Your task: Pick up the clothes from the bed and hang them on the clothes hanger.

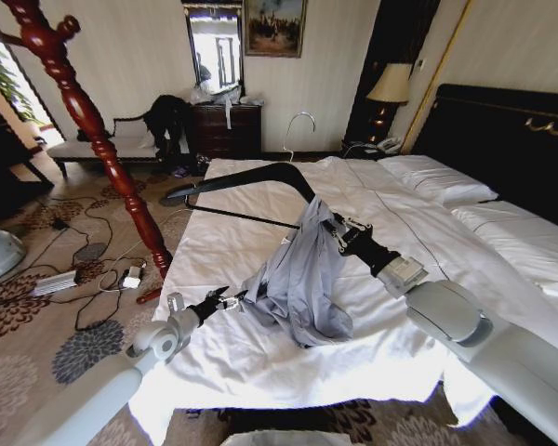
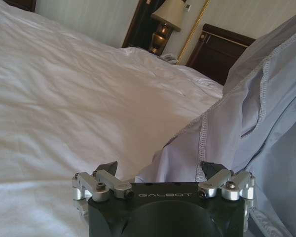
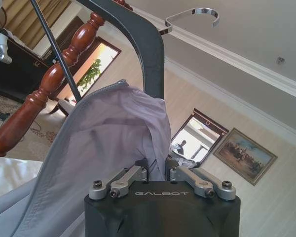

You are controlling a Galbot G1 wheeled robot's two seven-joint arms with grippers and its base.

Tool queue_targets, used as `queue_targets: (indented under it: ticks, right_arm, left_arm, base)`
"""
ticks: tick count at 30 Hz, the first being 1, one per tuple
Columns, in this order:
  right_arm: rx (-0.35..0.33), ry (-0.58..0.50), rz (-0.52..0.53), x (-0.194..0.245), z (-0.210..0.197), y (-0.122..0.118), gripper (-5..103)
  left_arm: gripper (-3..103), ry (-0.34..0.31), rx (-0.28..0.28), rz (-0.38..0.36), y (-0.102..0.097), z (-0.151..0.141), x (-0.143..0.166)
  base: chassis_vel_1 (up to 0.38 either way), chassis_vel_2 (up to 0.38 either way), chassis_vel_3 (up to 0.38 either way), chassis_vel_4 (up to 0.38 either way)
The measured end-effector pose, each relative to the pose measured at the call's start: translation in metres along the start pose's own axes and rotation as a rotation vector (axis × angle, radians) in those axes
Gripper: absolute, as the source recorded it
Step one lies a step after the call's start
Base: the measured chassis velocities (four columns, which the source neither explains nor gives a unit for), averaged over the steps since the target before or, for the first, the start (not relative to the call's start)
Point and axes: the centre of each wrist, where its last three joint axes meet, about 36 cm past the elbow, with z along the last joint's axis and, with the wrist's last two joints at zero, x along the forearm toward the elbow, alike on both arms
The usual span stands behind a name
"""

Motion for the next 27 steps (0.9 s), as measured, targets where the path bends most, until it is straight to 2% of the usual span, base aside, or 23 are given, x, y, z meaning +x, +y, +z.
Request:
queue_targets:
  ticks: [5,6,9,13,15,18,20,21,24,27]
  right_arm:
    - [-0.003,-0.001,0.003,0.000,0.001,0.001,15]
    - [-0.004,-0.002,0.002,0.000,0.001,0.002,15]
    - [0.000,-0.004,0.002,-0.001,0.001,0.003,15]
    - [-0.002,-0.005,0.000,0.000,0.002,0.006,15]
    - [-0.005,-0.005,-0.001,0.000,0.002,0.006,15]
    - [-0.023,-0.013,-0.005,0.000,-0.003,0.007,15]
    - [-0.023,-0.016,-0.006,0.001,-0.005,0.007,15]
    - [-0.022,-0.020,-0.008,0.001,-0.007,0.007,15]
    - [-0.020,-0.022,-0.010,0.001,-0.008,0.007,15]
    - [-0.022,-0.021,-0.012,0.002,-0.009,0.008,15]
  left_arm:
    - [92,-0.001,-0.010,-0.005,0.005,-0.003,-0.010]
    - [82,0.000,-0.013,-0.004,0.006,-0.004,-0.015]
    - [77,-0.001,-0.014,-0.001,0.007,-0.004,-0.023]
    - [55,0.001,-0.008,0.015,0.004,-0.001,-0.038]
    - [55,0.003,-0.008,0.017,0.004,-0.001,-0.039]
    - [39,0.017,-0.007,0.020,0.003,0.004,-0.046]
    - [39,0.020,-0.007,0.021,0.003,0.006,-0.048]
    - [27,0.022,-0.004,0.024,0.001,0.008,-0.051]
    - [23,0.019,0.001,0.028,-0.001,0.009,-0.055]
    - [6,0.012,0.005,0.027,-0.003,0.007,-0.059]
  base:
    - [0.000,0.000,0.000,0.000]
    - [0.000,0.000,0.000,0.000]
    - [0.000,0.000,0.000,0.000]
    - [0.000,0.000,0.000,0.000]
    - [0.000,0.000,0.000,0.000]
    - [0.000,0.000,0.000,0.000]
    - [0.000,0.000,0.000,0.000]
    - [0.000,0.000,0.000,0.000]
    - [0.000,0.000,0.000,0.000]
    - [0.000,0.000,0.000,0.000]
